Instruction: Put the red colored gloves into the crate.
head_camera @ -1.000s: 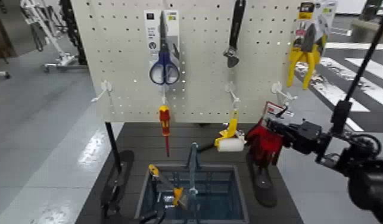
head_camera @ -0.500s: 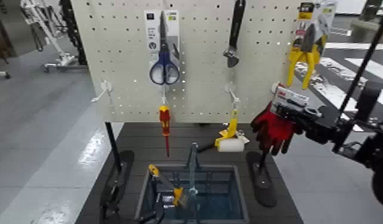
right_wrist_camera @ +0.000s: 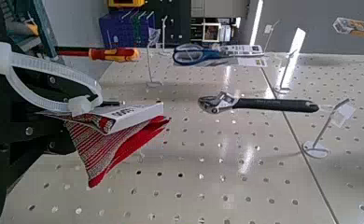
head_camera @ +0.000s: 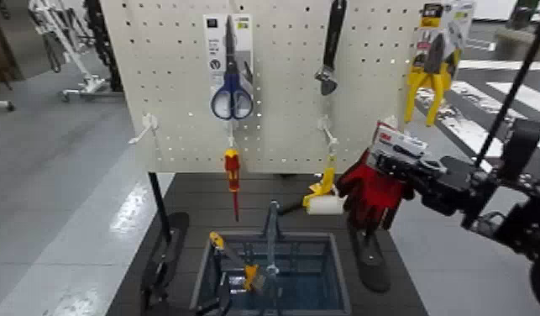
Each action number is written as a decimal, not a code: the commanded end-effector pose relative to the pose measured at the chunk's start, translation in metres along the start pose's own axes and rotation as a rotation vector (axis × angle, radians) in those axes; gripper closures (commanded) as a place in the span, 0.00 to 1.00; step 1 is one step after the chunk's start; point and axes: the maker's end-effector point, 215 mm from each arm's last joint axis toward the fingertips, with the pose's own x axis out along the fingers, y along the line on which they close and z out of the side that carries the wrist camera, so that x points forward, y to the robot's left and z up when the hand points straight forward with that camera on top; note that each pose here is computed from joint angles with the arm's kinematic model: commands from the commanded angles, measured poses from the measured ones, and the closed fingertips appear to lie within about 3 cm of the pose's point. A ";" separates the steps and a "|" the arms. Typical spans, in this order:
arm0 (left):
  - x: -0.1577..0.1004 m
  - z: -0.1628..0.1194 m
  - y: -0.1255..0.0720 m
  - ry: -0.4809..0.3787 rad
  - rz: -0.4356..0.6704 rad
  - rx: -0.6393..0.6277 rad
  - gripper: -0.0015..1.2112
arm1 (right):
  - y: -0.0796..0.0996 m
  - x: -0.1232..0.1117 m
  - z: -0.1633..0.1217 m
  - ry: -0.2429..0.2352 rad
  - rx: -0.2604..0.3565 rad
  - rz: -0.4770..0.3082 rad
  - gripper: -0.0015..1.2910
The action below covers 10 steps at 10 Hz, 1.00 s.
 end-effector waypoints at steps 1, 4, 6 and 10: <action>0.000 0.000 -0.002 -0.001 0.001 -0.006 0.08 | 0.042 0.014 -0.017 -0.024 0.107 0.061 0.88; 0.001 0.000 -0.003 0.001 0.000 -0.006 0.08 | 0.079 0.037 -0.044 -0.042 0.215 0.127 0.88; 0.001 0.000 -0.004 0.000 -0.001 -0.007 0.08 | 0.089 0.045 -0.068 -0.034 0.259 0.144 0.88; 0.002 0.000 -0.002 0.001 0.001 -0.005 0.08 | 0.100 0.055 -0.113 -0.008 0.295 0.166 0.88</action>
